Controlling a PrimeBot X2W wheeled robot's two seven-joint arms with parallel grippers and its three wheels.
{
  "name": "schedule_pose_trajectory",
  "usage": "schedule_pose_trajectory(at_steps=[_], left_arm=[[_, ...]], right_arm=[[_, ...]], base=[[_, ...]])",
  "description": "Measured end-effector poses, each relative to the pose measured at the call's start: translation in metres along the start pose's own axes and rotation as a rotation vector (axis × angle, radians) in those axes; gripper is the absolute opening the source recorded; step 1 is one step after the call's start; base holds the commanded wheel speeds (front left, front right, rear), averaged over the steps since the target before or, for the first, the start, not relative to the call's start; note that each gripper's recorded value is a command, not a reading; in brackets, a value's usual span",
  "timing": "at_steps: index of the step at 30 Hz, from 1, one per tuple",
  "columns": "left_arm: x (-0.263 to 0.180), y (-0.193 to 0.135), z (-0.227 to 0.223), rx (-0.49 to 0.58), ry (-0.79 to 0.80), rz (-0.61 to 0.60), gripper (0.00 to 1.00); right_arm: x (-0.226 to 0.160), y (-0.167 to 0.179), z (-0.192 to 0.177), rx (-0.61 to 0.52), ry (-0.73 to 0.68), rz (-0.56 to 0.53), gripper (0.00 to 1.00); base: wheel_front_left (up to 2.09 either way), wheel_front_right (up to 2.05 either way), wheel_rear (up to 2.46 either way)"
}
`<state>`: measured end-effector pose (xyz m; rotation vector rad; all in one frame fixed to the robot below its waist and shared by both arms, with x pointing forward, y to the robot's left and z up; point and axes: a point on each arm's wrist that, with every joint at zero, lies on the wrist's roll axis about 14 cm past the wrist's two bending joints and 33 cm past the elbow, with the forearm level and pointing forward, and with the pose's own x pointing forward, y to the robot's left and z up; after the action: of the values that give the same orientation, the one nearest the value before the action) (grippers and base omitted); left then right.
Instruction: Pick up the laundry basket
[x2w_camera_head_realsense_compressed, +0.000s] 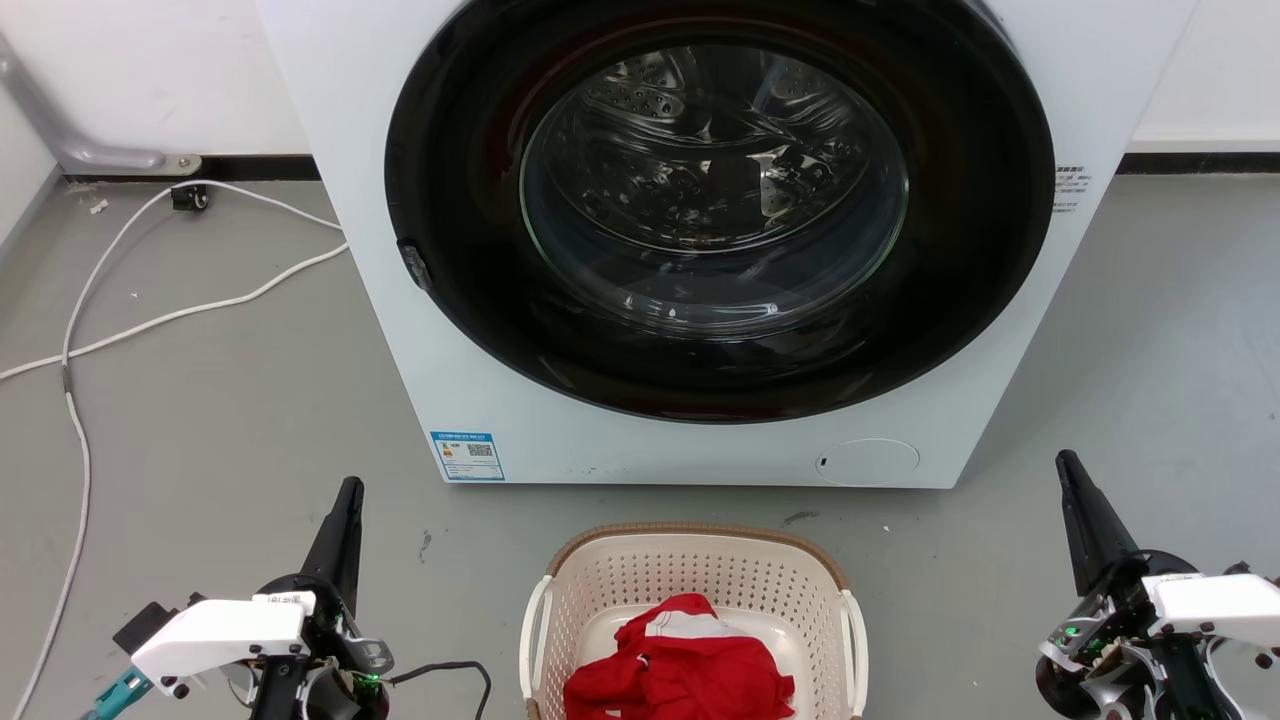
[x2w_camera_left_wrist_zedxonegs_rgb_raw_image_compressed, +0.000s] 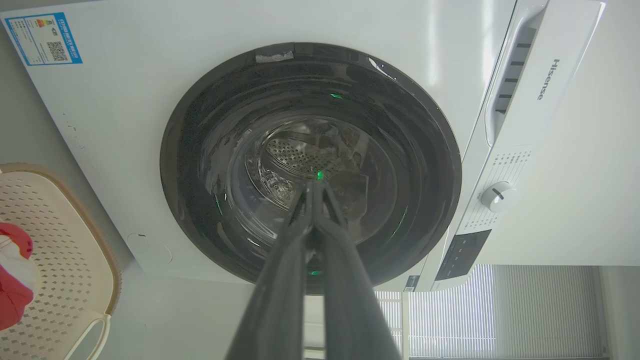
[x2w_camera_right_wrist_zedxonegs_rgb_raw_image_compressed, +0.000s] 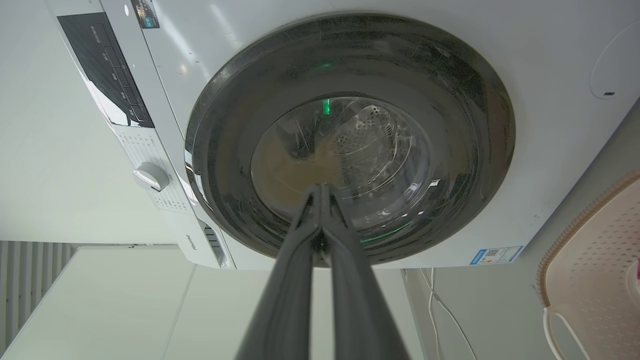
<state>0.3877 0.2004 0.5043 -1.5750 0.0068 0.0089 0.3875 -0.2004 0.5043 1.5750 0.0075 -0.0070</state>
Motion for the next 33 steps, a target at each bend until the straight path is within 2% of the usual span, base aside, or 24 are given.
schedule_pose_trajectory(at_steps=[24, 25, 29, 33], left_arm=[[0.0, 0.0, 0.0, 0.0, 0.0, 0.0, 0.0], [-0.001, 0.002, 0.0, -0.001, 0.0, 0.005, 1.0], [-0.009, 0.021, -0.002, -0.008, -0.001, 0.061, 1.0], [-0.009, 0.02, -0.006, -0.003, -0.002, 0.058, 1.0]], right_arm=[[0.0, 0.0, 0.0, 0.0, 0.0, 0.0, 0.0], [0.0, -0.001, 0.0, 0.0, 0.0, -0.004, 1.0], [-0.009, -0.02, 0.001, 0.004, -0.006, -0.06, 1.0], [-0.009, -0.018, -0.001, -0.008, -0.011, -0.052, 1.0]], base=[[0.0, 0.0, 0.0], [0.0, 0.0, 0.0], [0.0, 0.0, 0.0], [0.0, 0.0, 0.0]])
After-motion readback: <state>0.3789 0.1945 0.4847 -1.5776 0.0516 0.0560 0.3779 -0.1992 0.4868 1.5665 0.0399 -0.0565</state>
